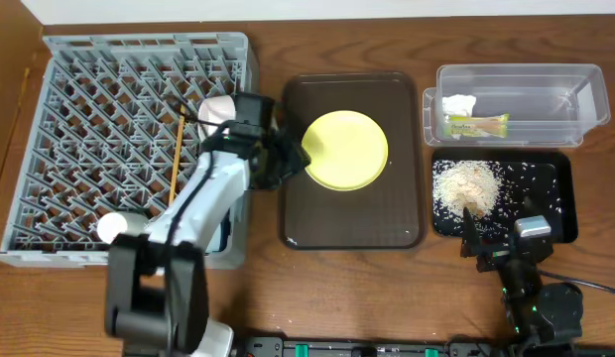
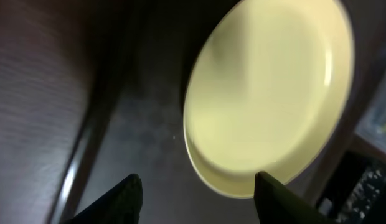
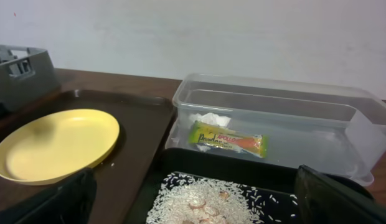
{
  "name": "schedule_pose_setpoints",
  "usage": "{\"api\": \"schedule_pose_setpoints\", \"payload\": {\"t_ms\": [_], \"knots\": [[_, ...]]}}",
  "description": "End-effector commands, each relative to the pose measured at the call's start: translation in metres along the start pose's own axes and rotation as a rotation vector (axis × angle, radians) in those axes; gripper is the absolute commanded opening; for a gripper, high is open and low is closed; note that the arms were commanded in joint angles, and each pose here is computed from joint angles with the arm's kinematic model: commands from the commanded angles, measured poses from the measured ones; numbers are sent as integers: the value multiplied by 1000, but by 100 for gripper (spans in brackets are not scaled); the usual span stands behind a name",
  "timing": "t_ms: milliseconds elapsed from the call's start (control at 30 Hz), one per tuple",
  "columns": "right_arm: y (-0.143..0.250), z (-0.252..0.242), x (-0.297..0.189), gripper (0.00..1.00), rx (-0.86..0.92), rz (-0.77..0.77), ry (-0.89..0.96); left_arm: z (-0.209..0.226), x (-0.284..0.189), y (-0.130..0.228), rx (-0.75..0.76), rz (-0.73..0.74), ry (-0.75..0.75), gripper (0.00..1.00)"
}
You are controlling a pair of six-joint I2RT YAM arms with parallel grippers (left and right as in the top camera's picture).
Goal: Sort waste into correct bins and load items into the dishwasher
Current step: 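Reach the left gripper to the yellow plate rim and grasp it, then lift the yellow plate with left gripper and stand it upright in the rack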
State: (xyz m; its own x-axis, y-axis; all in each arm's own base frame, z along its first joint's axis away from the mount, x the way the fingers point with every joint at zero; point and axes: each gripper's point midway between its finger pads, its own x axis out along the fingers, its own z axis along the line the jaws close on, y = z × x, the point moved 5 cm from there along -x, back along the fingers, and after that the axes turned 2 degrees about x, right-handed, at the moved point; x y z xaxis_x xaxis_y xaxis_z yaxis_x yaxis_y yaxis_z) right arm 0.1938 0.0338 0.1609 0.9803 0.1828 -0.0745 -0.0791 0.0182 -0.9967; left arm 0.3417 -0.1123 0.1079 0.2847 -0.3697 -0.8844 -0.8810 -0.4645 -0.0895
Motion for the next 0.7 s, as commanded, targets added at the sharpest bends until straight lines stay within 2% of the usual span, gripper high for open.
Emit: {"api": "schedule_pose_setpoints", "payload": {"t_ms": [0, 67, 200, 333, 367, 500, 567, 667], "knots": [[1, 0, 0, 99, 8, 4, 2, 9, 25, 4, -87, 41, -43, 58], [1, 0, 0, 99, 8, 4, 2, 15, 41, 3, -121, 61, -58, 58], [1, 0, 0, 99, 8, 4, 2, 3, 66, 12, -99, 138, 24, 50], [1, 0, 0, 99, 8, 4, 2, 0, 77, 20, -71, 144, 4, 44], [1, 0, 0, 99, 8, 4, 2, -3, 80, 22, -58, 144, 9, 37], [1, 0, 0, 99, 8, 3, 2, -11, 86, 23, -11, 126, 35, 25], [1, 0, 0, 99, 8, 4, 2, -11, 88, 23, 14, 112, 52, 21], [1, 0, 0, 99, 8, 4, 2, -10, 92, 22, 85, 88, 78, 21]]}}
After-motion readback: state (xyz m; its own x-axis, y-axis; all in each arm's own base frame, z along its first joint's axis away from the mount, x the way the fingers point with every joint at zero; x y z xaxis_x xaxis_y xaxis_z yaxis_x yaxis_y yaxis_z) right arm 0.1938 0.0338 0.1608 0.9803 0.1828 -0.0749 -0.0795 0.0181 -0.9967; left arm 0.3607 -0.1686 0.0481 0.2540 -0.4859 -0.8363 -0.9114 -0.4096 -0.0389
